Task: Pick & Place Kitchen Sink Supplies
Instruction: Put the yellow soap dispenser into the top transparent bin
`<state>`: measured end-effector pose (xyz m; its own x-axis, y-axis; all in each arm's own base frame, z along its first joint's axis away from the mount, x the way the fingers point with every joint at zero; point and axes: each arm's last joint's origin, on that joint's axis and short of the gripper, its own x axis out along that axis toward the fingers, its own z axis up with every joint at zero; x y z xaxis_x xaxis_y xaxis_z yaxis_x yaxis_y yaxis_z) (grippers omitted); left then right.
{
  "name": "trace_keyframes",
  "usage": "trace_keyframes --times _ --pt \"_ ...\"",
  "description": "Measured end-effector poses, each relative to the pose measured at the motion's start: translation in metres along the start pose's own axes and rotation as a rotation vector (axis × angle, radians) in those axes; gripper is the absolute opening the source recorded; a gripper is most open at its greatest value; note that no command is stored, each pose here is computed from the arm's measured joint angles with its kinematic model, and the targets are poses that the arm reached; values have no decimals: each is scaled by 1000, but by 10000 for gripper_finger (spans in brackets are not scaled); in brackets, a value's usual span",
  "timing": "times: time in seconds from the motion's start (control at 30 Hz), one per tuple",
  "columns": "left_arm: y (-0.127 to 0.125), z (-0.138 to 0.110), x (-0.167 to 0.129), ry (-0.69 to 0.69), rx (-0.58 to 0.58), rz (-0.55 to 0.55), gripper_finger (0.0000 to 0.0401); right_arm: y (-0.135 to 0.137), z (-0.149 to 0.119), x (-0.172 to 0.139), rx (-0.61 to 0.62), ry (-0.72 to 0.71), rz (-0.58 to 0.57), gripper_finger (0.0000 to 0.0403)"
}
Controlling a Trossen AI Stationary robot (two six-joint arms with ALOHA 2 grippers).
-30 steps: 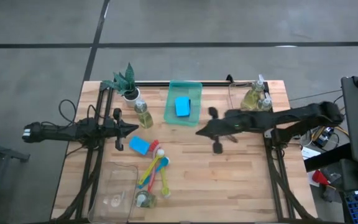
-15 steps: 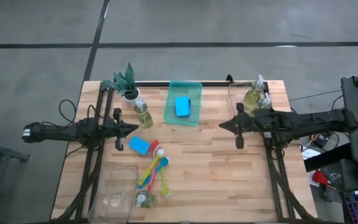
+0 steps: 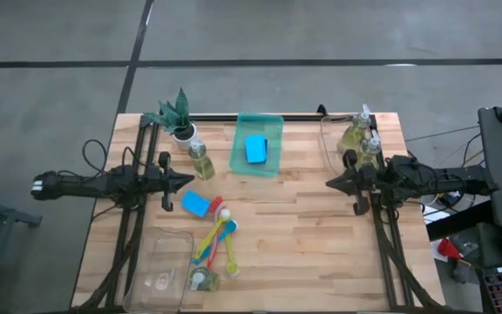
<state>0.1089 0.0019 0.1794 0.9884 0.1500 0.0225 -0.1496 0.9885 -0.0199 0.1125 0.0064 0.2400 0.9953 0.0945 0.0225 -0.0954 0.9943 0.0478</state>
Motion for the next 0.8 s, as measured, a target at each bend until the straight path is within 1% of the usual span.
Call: trace_keyframes --times 0.17,0.27,0.33,0.47,0.53,0.7,0.8 --pt "0 0 0 0 0 0 3 -1 -22 -8 1 -40 -1 8" --pt "0 0 0 0 0 0 3 -1 -29 -12 0 -79 2 8" --pt "0 0 0 0 0 0 3 -1 -37 -13 11 -77 6 8" --pt "0 0 0 1 0 0 3 -2 -55 -11 15 -39 3 9" --pt "0 0 0 1 0 0 3 -3 -63 -10 -22 -33 2 9" --pt "0 0 0 2 0 0 3 -4 -83 -10 -97 139 -1 9" --pt "0 0 0 2 0 0 3 -4 -85 -8 -101 159 -5 9"
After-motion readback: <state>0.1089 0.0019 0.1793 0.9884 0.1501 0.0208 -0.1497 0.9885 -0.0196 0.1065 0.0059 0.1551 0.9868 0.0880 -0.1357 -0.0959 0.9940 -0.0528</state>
